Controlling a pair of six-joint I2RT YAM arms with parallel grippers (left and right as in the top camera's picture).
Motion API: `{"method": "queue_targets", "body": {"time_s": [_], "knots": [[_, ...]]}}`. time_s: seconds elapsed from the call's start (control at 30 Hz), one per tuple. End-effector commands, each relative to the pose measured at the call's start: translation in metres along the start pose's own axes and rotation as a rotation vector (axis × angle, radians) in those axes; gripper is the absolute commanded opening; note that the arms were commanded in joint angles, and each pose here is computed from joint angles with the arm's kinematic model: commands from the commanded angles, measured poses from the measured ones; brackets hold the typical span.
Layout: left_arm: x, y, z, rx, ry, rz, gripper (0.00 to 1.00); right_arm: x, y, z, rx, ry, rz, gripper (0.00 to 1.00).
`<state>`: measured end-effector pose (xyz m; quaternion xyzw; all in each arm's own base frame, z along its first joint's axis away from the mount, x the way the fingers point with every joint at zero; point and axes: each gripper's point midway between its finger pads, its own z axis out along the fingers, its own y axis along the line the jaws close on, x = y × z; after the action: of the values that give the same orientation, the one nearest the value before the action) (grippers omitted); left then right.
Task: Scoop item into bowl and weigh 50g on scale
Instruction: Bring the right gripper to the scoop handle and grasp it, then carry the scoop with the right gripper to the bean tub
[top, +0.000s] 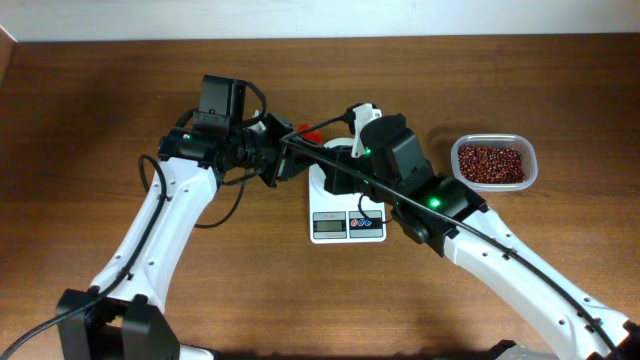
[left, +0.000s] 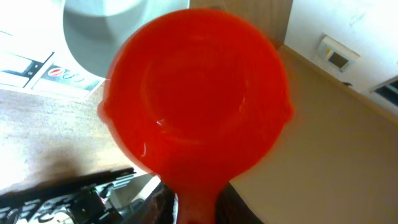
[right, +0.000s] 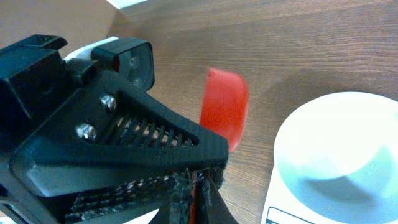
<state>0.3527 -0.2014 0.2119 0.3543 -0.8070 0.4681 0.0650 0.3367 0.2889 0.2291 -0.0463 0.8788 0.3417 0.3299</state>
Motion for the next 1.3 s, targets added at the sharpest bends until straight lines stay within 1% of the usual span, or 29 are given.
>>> {"method": "queue_targets", "body": {"time_s": [0.0,0.03,0.07,0.1,0.2,0.27,0.33,0.5,0.53,0.57,0.63,0.7,0.8,0.87,0.9,0.93,1.03,1.2,1.27], "knots": [[0.004,-0.004,-0.002,0.007,0.004,0.05,0.76,-0.008,0.002,0.0,0.007,-0.025,-0.012,0.04],[0.003,-0.004,-0.002,0.005,-0.004,0.087,0.91,-0.009,0.001,0.0,0.016,-0.032,-0.012,0.04],[0.0,-0.003,-0.002,0.0,-0.019,0.109,0.97,-0.01,0.0,0.0,0.021,-0.036,-0.013,0.04],[-0.002,-0.002,-0.002,-0.004,-0.032,0.126,0.99,-0.01,-0.001,0.0,0.021,-0.036,-0.012,0.04],[-0.009,-0.001,-0.002,-0.021,-0.072,0.202,0.99,-0.011,-0.002,0.0,0.024,-0.038,-0.045,0.04],[-0.011,-0.001,-0.002,-0.027,-0.077,0.361,0.99,-0.016,-0.013,-0.004,0.045,-0.033,-0.026,0.04],[-0.012,-0.006,-0.003,-0.014,-0.085,0.483,0.99,-0.021,-0.025,-0.012,0.064,0.001,0.011,0.04],[-0.015,-0.02,-0.005,0.027,-0.108,0.699,0.99,-0.034,-0.052,-0.05,0.156,0.098,0.0,0.04],[-0.013,-0.024,-0.005,0.041,-0.103,0.764,0.99,-0.037,-0.057,-0.059,0.177,0.112,-0.006,0.04],[-0.009,-0.028,-0.005,0.062,-0.09,0.858,0.99,-0.041,-0.064,-0.075,0.212,0.134,-0.008,0.04],[-0.008,-0.032,-0.005,0.077,-0.092,0.992,1.0,-0.051,-0.079,-0.106,0.273,0.153,0.011,0.04],[-0.008,-0.034,-0.005,0.079,-0.1,1.066,0.98,-0.061,-0.094,-0.136,0.331,0.157,0.036,0.04],[-0.01,-0.033,-0.005,0.063,-0.116,1.183,0.9,-0.07,-0.127,-0.172,0.417,0.153,0.083,0.04],[-0.013,-0.031,-0.005,0.039,-0.131,1.259,0.9,-0.067,-0.159,-0.193,0.521,0.167,0.139,0.04],[-0.02,-0.027,-0.005,-0.003,-0.154,1.272,0.9,-0.062,-0.184,-0.206,0.603,0.188,0.184,0.04],[-0.025,-0.024,-0.006,-0.031,-0.169,1.263,0.9,-0.058,-0.199,-0.212,0.644,0.21,0.212,0.04],[-0.031,-0.014,-0.004,-0.103,-0.191,1.255,0.9,-0.048,-0.236,-0.215,0.685,0.296,0.247,0.04],[-0.022,-0.005,0.01,-0.187,-0.173,1.335,0.93,-0.033,-0.296,-0.187,0.69,0.445,0.276,0.04],[-0.018,-0.003,0.016,-0.212,-0.174,1.349,0.93,-0.03,-0.311,-0.176,0.685,0.477,0.278,0.04]]}}
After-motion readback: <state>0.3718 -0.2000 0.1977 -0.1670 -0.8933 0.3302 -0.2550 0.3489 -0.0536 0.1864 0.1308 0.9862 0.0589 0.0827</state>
